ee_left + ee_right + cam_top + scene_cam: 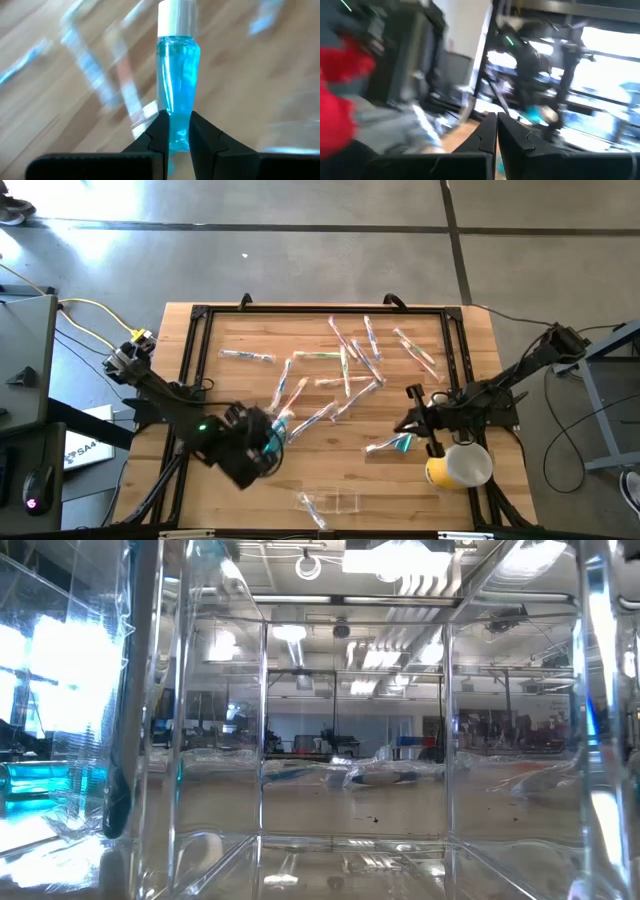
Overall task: Pick & Place toothbrushing station
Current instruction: Put the mouthwash into the transparent organizer
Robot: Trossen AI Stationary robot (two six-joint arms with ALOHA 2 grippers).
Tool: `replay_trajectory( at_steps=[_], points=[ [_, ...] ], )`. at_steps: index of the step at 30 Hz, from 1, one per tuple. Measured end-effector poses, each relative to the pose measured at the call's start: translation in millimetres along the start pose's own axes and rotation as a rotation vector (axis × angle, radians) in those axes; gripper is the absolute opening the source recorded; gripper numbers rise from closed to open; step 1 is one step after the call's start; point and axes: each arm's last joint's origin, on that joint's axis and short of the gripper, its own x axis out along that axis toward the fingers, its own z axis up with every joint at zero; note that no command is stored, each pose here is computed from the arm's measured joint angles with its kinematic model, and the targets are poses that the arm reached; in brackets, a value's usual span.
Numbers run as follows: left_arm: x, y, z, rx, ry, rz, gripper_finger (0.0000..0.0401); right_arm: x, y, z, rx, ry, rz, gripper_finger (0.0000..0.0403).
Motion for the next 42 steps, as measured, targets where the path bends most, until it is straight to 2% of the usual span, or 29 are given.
replay_trajectory(
  at_steps=[3, 7, 10, 14, 21, 26, 35, 42],
  points=[
    [-21, -20, 4, 0.043, -0.091, -0.16, 0.004, 19, 1, 21, -0.033, 0.066, -0.095, 0.0008],
    [-32, -38, 2, 0.111, -0.161, -0.312, 0.004, 43, 11, 46, -0.055, 0.092, -0.103, 0.0018],
    [-29, -52, -1, 0.15, -0.198, -0.366, 0.004, 63, 24, 59, -0.068, 0.119, -0.098, 0.0042],
    [-18, -69, -7, 0.217, -0.197, -0.418, 0.004, 89, 46, 60, -0.137, 0.209, -0.135, 0.009],
    [-5, -86, -15, 0.272, -0.215, -0.458, 0.004, 127, 69, 56, -0.179, 0.271, -0.161, 0.0183],
    [-3, -89, -17, 0.271, -0.217, -0.463, 0.004, 150, 78, 48, -0.195, 0.296, -0.159, 0.0223],
    [0, -90, -16, 0.286, -0.219, -0.461, 0.004, 173, 85, 34, -0.241, 0.326, -0.143, 0.0238],
    [5, -90, -14, 0.295, -0.216, -0.447, 0.0039, 180, 75, 32, -0.21, 0.304, -0.108, 0.0233]
  ],
)
